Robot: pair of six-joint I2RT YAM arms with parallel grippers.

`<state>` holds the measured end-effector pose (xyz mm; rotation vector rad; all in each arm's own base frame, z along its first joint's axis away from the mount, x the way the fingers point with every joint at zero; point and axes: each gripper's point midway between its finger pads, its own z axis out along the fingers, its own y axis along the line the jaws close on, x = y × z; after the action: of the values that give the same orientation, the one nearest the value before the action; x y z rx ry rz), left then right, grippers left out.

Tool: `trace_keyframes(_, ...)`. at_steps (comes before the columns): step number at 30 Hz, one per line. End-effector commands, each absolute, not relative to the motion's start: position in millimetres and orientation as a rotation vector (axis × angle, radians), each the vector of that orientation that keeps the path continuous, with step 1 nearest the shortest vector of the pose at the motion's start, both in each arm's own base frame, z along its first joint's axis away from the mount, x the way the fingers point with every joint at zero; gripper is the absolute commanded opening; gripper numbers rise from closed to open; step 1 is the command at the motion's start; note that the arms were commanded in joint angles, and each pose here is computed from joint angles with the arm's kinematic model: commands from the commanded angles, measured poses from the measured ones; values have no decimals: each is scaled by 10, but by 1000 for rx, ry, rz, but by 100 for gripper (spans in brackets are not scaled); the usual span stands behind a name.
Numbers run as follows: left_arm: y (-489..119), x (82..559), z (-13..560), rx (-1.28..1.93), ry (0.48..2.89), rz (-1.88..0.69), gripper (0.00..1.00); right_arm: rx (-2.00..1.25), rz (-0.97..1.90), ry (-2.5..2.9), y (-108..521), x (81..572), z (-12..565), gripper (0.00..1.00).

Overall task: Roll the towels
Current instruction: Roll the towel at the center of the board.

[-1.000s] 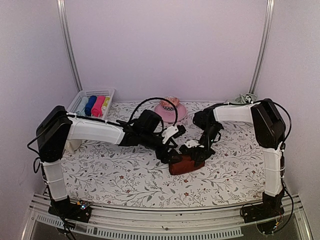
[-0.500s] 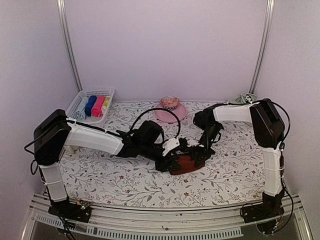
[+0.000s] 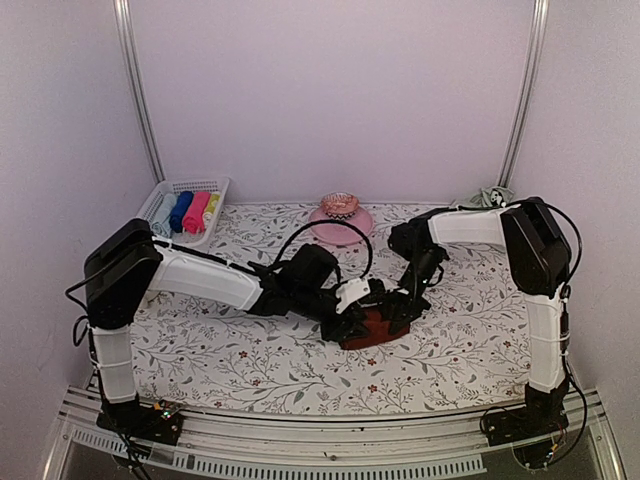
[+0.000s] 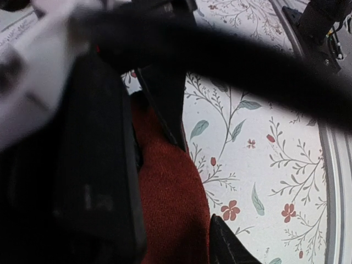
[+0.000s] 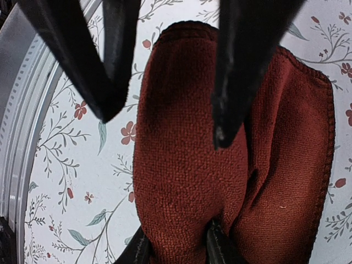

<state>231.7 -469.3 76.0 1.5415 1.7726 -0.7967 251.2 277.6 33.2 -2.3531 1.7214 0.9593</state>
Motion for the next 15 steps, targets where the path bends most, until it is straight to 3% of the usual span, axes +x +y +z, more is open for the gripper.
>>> trace_keyframes(1, -4713, 2305, 591, 1570, 1822, -790, 43, -2387, 901, 1757, 2680, 2507, 193, 32)
trace_keyframes(5, -4681, 2327, 484, 1564, 1867, -768, 39, -2378, 888, 1743, 2694, 2523, 217, 32)
trace_keyframes(10, -4647, 2345, 466, 1536, 1877, -796, 17, -2375, 873, 1734, 2693, 2530, 215, 34)
trace_keyframes(15, -4600, 2369, 375, 1518, 1929, -843, 1, -2346, 834, 1689, 2714, 2559, 297, 48)
